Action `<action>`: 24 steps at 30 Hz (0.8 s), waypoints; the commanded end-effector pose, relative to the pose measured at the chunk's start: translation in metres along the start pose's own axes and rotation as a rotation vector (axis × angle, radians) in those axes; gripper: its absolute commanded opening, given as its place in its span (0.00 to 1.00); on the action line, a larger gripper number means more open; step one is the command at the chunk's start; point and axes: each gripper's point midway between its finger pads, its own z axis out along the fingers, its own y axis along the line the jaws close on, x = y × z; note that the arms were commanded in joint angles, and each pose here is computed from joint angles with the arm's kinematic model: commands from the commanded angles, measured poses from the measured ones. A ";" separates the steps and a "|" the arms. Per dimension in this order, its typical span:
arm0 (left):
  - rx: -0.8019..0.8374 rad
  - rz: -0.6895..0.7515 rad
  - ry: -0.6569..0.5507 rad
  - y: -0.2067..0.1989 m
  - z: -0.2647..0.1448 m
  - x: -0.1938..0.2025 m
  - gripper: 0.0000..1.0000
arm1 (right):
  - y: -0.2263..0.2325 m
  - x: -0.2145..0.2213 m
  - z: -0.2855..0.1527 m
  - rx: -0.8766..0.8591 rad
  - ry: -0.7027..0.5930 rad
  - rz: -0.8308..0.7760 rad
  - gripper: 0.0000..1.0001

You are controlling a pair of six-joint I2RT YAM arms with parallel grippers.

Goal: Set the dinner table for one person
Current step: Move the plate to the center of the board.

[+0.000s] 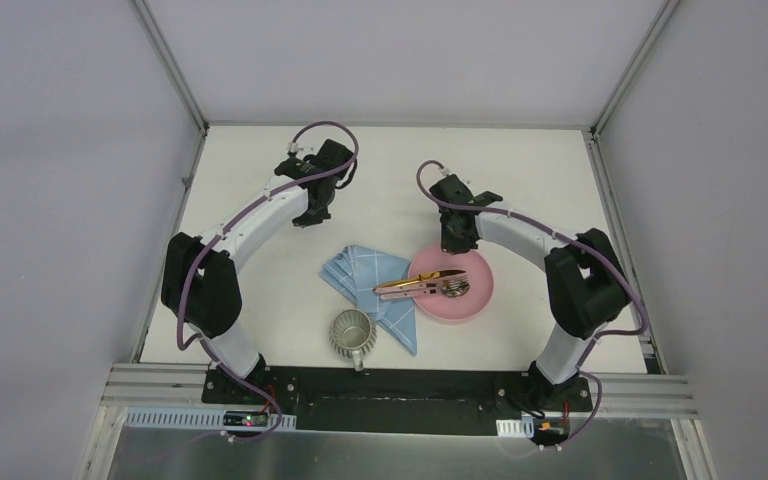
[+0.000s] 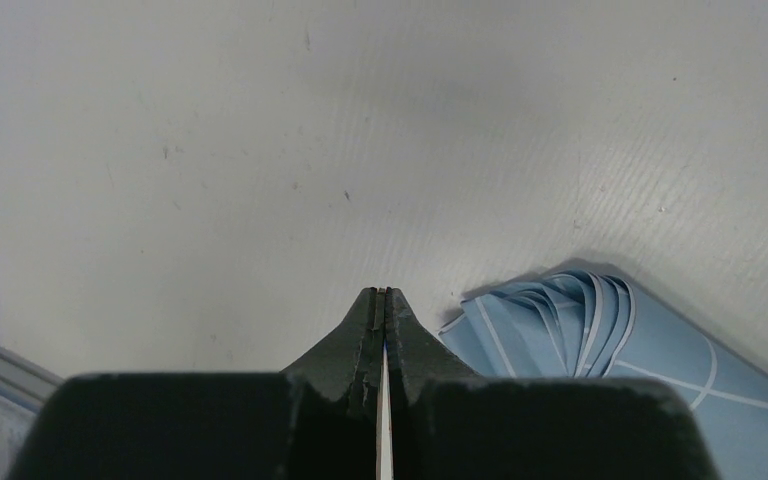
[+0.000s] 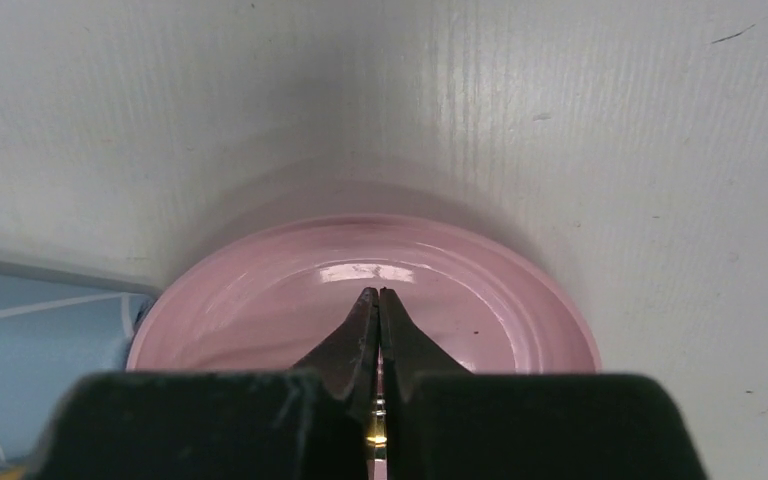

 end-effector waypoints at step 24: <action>-0.059 -0.007 -0.049 0.007 0.006 -0.012 0.00 | -0.068 -0.024 0.068 0.260 0.061 0.132 0.00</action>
